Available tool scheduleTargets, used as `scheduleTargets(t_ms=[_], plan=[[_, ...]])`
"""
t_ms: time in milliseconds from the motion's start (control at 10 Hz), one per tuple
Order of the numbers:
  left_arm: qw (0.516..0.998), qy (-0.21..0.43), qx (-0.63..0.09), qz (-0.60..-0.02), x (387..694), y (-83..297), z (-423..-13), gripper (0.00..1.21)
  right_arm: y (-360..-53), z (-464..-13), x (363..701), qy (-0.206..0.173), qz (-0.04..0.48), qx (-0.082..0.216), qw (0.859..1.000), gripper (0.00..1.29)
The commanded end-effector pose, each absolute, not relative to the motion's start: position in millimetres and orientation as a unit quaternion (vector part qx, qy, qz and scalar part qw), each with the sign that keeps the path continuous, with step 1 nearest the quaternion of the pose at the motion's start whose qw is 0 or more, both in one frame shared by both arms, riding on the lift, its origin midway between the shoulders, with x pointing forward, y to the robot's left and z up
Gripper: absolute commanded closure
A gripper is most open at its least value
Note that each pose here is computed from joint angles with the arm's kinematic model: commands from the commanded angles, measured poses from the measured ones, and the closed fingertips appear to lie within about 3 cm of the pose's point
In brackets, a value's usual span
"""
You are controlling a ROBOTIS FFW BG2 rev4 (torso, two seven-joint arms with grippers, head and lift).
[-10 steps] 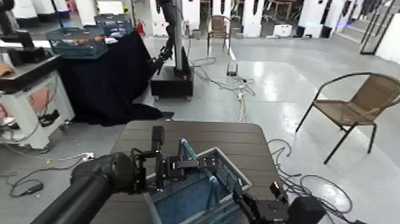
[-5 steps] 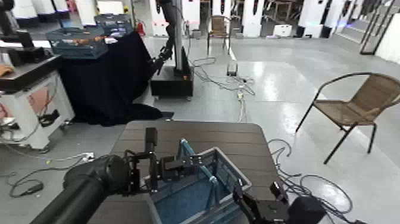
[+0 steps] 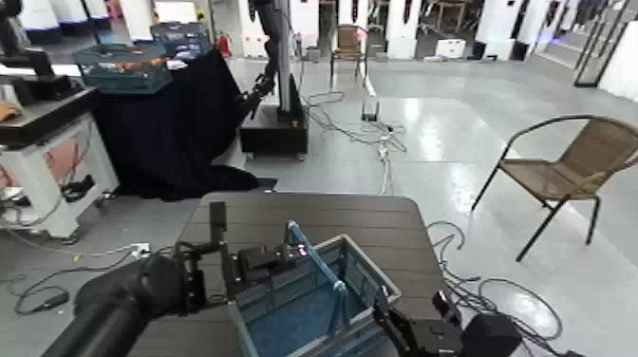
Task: Place the crate on the table.
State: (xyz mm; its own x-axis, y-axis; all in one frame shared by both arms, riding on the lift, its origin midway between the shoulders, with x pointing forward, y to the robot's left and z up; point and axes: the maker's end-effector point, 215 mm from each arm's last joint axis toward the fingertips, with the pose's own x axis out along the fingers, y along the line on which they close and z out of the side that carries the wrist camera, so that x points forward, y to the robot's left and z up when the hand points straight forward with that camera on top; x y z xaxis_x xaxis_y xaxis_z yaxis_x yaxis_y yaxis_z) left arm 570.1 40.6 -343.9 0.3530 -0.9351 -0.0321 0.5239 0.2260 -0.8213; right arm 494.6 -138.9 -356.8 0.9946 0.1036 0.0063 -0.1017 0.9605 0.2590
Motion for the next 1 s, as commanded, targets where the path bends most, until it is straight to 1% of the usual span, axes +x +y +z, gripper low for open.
scheduleTargets(t_ms=[100,200,300,400,500,600,700,800,1000], plan=[[0.821,0.198,-0.326,-0.425,591,100,-319,0.08,-140,-358,493,0.005,0.05,0.132,0.99,0.14],[0.862,0.157,-0.292,-0.383,599,123,-308,0.08,-142,-358,493,0.005,0.048,0.133,0.99,0.14],[0.9,0.11,-0.261,-0.333,602,146,-306,0.08,-143,-358,493,0.004,0.047,0.133,0.99,0.14],[0.918,0.085,-0.254,-0.291,594,160,-314,0.08,-144,-357,493,0.003,0.046,0.134,0.99,0.14],[0.924,0.087,-0.258,-0.267,578,162,-322,0.08,-146,-359,492,0.004,0.045,0.134,0.99,0.14],[0.914,0.109,-0.283,-0.27,556,148,-331,0.08,-146,-357,492,0.003,0.045,0.134,0.99,0.14],[0.914,0.106,-0.293,-0.26,539,144,-333,0.08,-146,-357,492,0.002,0.045,0.135,0.99,0.14],[0.928,0.092,-0.279,-0.231,528,153,-336,0.08,-149,-356,492,-0.001,0.043,0.134,0.99,0.14],[0.955,0.066,-0.228,-0.177,506,172,-350,0.09,-152,-355,491,-0.001,0.041,0.133,0.99,0.14]])
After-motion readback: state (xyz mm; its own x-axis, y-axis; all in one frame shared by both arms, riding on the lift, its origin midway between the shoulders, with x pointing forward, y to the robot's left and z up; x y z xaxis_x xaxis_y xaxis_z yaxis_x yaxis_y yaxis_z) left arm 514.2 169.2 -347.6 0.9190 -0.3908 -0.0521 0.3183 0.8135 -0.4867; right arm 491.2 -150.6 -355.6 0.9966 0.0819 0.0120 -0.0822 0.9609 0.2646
